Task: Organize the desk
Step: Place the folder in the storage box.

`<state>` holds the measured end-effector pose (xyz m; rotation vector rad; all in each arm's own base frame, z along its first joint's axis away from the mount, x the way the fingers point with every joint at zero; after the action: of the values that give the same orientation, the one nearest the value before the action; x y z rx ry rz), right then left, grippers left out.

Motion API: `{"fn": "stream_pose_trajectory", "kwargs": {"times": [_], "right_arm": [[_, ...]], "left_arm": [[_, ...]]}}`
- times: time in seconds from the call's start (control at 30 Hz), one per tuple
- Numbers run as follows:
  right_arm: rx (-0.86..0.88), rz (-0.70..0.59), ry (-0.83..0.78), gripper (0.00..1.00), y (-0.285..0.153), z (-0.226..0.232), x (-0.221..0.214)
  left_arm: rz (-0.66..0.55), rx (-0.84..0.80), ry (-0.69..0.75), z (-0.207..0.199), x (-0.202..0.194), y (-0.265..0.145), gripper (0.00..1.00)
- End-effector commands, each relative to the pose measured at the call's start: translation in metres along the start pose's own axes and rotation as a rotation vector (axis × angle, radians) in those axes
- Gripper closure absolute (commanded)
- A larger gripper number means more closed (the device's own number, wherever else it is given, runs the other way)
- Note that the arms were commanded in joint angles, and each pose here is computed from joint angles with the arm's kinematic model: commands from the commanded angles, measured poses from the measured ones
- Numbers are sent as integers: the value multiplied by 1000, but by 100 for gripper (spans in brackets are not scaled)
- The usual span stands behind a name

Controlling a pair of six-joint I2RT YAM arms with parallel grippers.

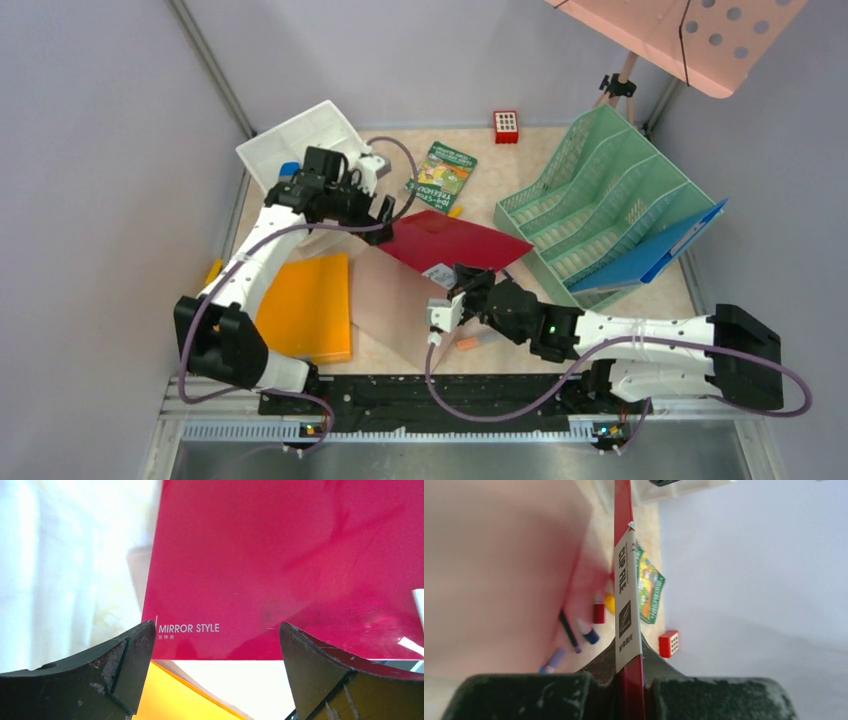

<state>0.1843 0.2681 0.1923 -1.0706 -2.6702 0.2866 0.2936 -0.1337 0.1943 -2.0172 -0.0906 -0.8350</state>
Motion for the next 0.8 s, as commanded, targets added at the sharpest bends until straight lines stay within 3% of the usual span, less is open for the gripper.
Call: {"fn": "stream_pose_trajectory", "kwargs": {"times": [0.0,0.13,0.23,0.4,0.63,0.77], "right_arm": [[-211,71,66,100,-14,-74,-9],[-271,113,95,100,-18,-109,-11],[-316,152,113,100,-21,-136,-12],[-368,226,133,100,-20,-170,-14],[-421,320,115,100,-7,-189,-15],[-438,357,124,100,-4,-198,-19]], "left_arm": [[-264,4,14,-35,64,-67,1],[-508,40,-28,-54,105,-117,1],[-592,45,-116,-64,126,-144,1],[-629,-68,-319,-71,144,-153,1],[-564,-382,-615,-79,170,-143,1],[-540,-455,-704,-79,178,-137,1]]}}
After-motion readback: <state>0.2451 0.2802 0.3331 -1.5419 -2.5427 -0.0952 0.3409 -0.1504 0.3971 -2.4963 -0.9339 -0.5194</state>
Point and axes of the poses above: each gripper's point midway between its finger pads, its own y axis out along the fingers, its own z axis along the line the jaws close on, x = y × z, the point moved 4 cm from there along -y, back along the fingers, and after that the axes turned 12 degrees about -y, right-handed, at the moved point
